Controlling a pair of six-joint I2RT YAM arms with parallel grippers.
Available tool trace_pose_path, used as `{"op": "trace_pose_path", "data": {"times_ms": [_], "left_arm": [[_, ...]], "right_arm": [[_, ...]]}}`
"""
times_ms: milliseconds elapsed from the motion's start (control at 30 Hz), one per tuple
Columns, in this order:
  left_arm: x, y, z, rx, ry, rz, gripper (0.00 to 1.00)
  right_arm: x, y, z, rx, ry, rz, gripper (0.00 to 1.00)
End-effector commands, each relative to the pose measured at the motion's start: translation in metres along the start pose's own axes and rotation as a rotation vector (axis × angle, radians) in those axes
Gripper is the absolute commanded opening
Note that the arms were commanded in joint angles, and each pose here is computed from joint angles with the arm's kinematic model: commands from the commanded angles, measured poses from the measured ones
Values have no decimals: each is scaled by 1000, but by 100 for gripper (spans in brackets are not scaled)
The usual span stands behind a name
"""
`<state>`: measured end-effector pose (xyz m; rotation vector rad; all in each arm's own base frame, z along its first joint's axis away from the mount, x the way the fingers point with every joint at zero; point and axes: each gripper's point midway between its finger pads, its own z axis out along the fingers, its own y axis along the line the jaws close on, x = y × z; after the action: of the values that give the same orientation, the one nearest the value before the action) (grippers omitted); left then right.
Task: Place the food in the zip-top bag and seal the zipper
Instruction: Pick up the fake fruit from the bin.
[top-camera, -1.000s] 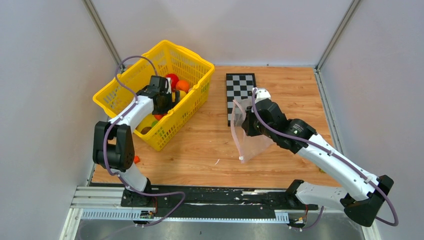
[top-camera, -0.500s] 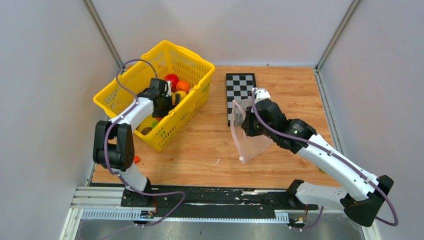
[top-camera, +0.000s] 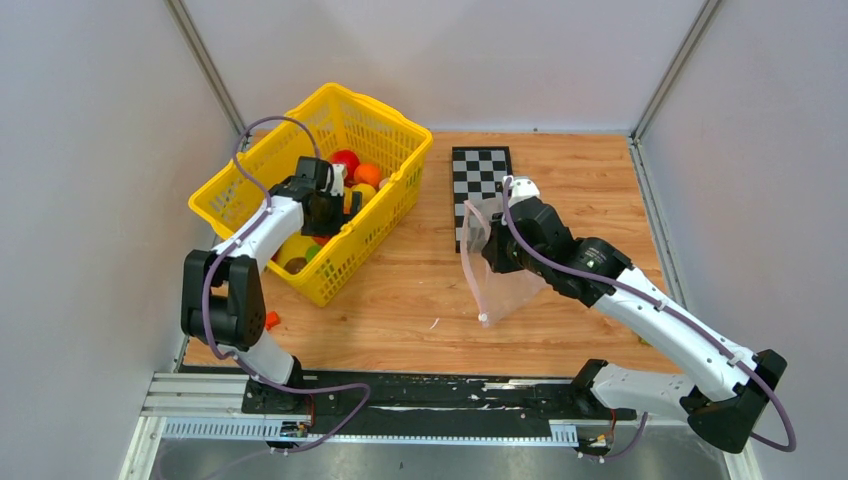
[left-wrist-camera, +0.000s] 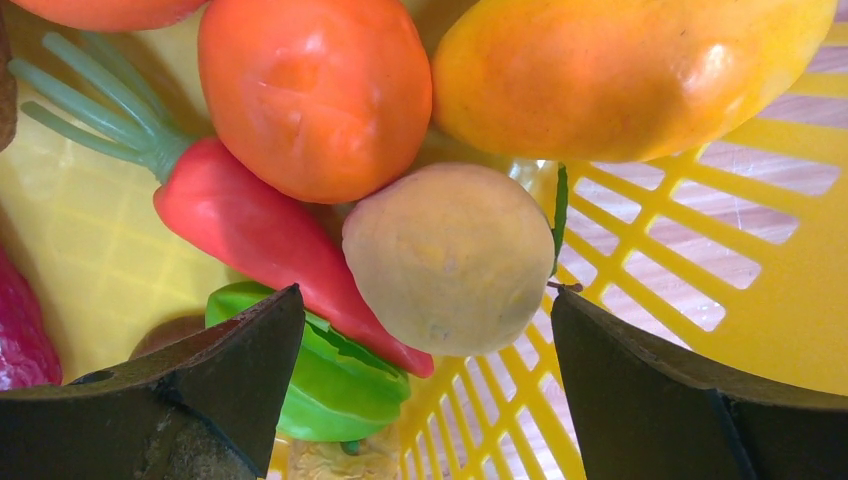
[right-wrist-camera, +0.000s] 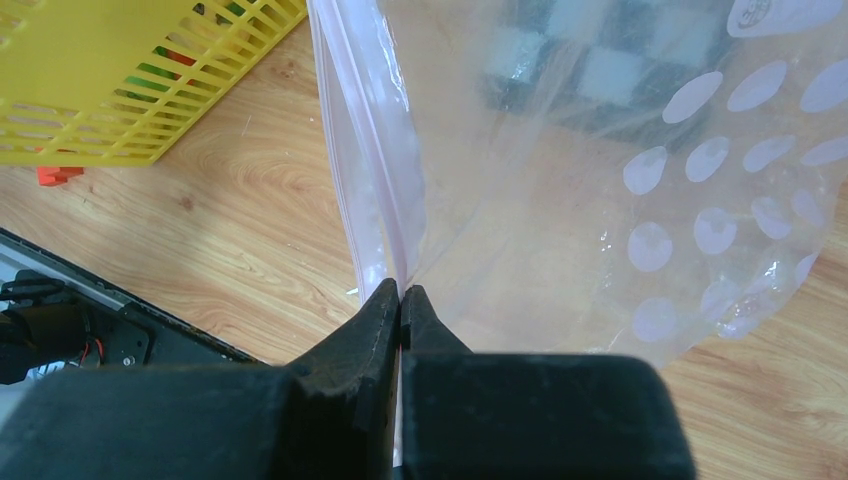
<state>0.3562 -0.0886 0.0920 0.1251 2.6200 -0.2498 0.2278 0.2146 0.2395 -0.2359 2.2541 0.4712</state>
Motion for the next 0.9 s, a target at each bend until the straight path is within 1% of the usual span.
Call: {"op": "trace_pose_path", "data": {"times_ms": [0, 133, 200, 267, 300, 367, 467, 567, 733, 867], "left_arm": [[19, -11, 2, 60, 84, 47, 100], [30, -13, 10, 78, 107, 36, 100], [32, -14, 14, 84, 102, 28, 97], [34, -16, 15, 101, 107, 24, 92], [34, -18, 15, 113, 106, 24, 85], [31, -23, 12, 137, 91, 26, 76], [21, -26, 2, 146, 39, 28, 61], [8, -28, -12, 144, -26, 30, 53], [-12, -28, -42, 121, -136, 24, 47], [-31, -30, -78, 108, -252, 16, 47]], "right_arm": [[-9, 6, 2, -29, -30, -4, 1], [-9, 6, 2, -30, -31, -6, 1], [-9, 7, 2, -32, -31, -4, 1], [-8, 7, 3, -35, -29, -5, 1], [-8, 7, 4, -34, -26, -5, 1], [-7, 7, 4, -31, -23, -7, 1], [-7, 6, 4, -28, -23, -8, 1], [-7, 6, 4, -26, -23, -7, 1], [-9, 3, 4, -12, -36, 2, 0], [-9, 2, 4, -6, -48, 17, 0]]}}
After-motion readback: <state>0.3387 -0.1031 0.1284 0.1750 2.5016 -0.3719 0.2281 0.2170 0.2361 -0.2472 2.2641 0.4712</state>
